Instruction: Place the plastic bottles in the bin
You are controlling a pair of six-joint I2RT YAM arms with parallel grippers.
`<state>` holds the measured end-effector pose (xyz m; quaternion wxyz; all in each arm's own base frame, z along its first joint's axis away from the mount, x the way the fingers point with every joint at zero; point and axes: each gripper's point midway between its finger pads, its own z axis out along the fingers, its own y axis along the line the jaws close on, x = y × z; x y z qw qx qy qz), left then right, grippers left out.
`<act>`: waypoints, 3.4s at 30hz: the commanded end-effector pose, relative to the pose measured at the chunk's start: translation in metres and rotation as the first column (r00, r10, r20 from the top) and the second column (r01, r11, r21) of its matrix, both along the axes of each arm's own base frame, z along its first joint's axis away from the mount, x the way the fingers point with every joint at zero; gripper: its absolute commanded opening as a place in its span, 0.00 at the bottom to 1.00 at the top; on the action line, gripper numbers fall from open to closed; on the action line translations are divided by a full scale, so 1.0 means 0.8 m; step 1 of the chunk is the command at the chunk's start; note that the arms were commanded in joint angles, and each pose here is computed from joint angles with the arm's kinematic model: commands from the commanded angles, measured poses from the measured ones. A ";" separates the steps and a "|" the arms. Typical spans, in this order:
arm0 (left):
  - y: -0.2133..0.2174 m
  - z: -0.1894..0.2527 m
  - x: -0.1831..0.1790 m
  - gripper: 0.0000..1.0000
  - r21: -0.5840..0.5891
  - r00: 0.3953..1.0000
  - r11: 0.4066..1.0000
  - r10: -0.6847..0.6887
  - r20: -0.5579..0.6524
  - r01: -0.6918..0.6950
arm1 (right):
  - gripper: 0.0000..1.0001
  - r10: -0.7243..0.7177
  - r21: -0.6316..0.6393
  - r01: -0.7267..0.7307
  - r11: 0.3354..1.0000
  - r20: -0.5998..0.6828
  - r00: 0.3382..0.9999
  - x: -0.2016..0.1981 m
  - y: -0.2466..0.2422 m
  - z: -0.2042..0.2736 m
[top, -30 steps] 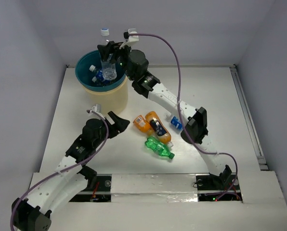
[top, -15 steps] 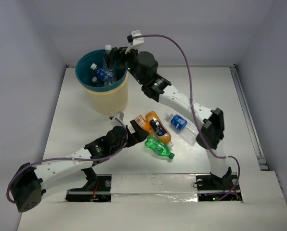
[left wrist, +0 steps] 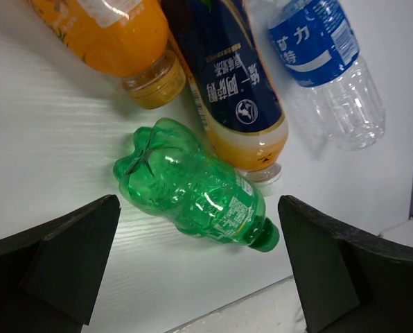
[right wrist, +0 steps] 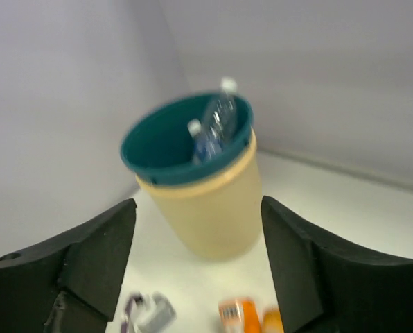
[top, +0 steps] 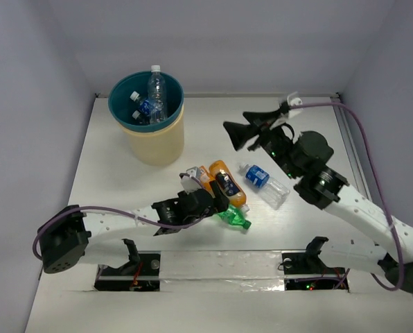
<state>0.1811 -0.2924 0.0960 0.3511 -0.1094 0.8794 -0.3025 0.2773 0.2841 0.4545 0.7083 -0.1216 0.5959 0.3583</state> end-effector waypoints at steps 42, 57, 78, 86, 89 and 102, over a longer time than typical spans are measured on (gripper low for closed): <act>0.080 -0.068 -0.001 0.43 0.166 0.913 0.900 0.409 -0.001 -0.403 | 0.65 -0.341 -0.304 0.195 0.933 -0.564 0.752 -0.032 -0.107 -0.337; 0.105 0.074 -0.007 0.39 -0.043 0.952 0.962 0.272 0.139 -0.268 | 1.00 -0.553 -0.601 0.099 0.793 -0.642 0.532 0.024 -0.154 -0.403; 0.160 0.411 0.029 0.42 -0.116 0.787 0.962 0.270 0.554 -0.248 | 1.00 -0.639 -0.779 -0.363 0.511 -0.627 0.446 0.024 -0.161 -0.501; 0.182 0.475 0.120 0.43 -0.014 0.710 0.931 0.289 0.642 -0.366 | 0.90 -0.642 -0.778 -0.359 0.516 -0.628 0.440 0.050 -0.159 -0.506; 0.216 0.489 0.162 0.43 0.004 0.677 0.890 0.343 0.651 -0.455 | 0.76 -0.641 -0.780 -0.334 0.530 -0.626 0.445 0.055 -0.162 -0.501; 0.327 0.453 0.253 0.41 0.145 0.550 0.636 0.503 0.667 -0.758 | 0.58 -0.627 -0.738 0.058 0.672 -0.527 0.574 0.077 -0.174 -0.366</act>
